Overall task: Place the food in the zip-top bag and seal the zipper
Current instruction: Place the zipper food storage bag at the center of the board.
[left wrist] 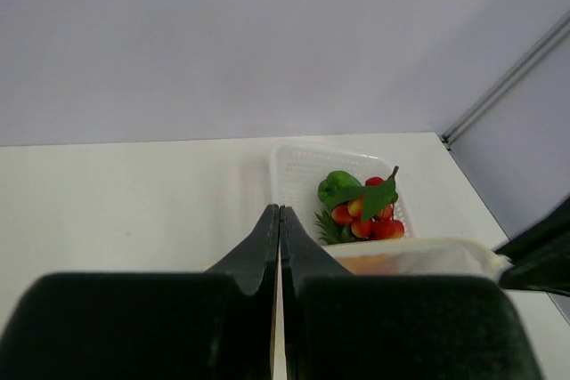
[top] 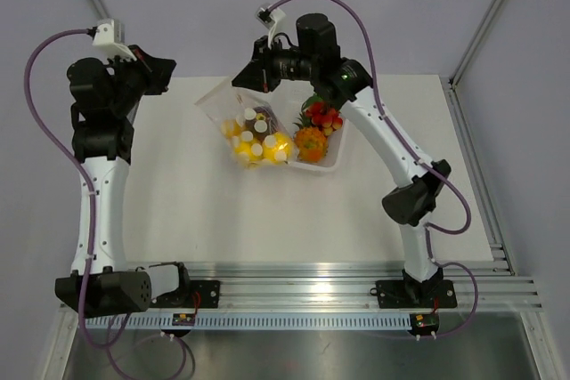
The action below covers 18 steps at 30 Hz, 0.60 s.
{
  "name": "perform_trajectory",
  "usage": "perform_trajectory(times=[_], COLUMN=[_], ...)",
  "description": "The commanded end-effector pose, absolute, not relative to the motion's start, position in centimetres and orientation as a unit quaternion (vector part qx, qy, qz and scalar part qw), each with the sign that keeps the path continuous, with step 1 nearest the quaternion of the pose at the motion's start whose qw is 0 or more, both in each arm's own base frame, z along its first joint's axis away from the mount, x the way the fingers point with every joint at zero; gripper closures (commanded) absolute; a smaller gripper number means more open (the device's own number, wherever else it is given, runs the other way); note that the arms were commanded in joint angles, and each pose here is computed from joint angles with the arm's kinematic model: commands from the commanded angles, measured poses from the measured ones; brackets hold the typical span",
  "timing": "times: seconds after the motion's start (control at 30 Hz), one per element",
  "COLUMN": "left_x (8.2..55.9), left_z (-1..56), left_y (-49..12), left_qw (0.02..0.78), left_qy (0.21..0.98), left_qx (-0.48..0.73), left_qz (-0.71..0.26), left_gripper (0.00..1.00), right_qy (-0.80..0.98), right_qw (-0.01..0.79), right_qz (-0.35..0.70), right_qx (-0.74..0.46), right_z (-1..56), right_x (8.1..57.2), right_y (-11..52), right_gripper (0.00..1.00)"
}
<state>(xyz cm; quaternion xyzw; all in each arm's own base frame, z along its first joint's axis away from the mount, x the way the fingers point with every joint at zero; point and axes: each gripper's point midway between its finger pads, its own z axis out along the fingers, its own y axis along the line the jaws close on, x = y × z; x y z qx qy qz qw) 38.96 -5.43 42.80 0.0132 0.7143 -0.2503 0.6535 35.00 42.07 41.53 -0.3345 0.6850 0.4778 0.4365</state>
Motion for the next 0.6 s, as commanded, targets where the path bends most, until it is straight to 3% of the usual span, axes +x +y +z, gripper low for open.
perform_trajectory(times=[0.0, 0.07, 0.23, 0.27, 0.4, 0.47, 0.57], left_x=[36.3, 35.1, 33.5, 33.4, 33.6, 33.9, 33.9], left_z=[49.0, 50.5, 52.2, 52.2, 50.9, 50.0, 49.5], left_y=[-2.6, -1.7, -1.2, -1.3, -1.8, -2.2, -2.7], left_qw=[0.717, 0.734, 0.747, 0.746, 0.736, 0.728, 0.721], left_qy=[0.666, 0.651, 0.639, 0.639, 0.645, 0.651, 0.655], left_qx=[-0.041, -0.058, -0.063, -0.064, -0.064, -0.062, -0.053], left_qz=[-0.202, -0.187, -0.173, -0.176, -0.194, -0.206, -0.218], left_gripper=[1.00, 1.00, 1.00, 1.00, 0.91, 0.79, 0.76], right_qy=[0.649, 0.629, 0.644, 0.641, 0.654, 0.666, 0.679], right_qw=[0.454, 0.450, 0.392, 0.374, 0.335, 0.334, 0.382], right_qz=[0.510, 0.531, 0.531, 0.537, 0.528, 0.516, 0.470], right_qx=[-0.335, -0.346, -0.388, -0.401, -0.426, -0.422, -0.415], right_z=[42.1, 43.1, 36.8, 36.0, 33.6, 33.4, 34.6], right_x=[37.3, 36.2, 32.5, 30.4, 27.1, 27.0, 27.8], right_y=[45.4, 47.0, 52.6, 53.8, 54.8, 54.0, 51.7], right_gripper=[1.00, 1.00, 0.91, 0.69, 0.35, 0.30, 0.23])
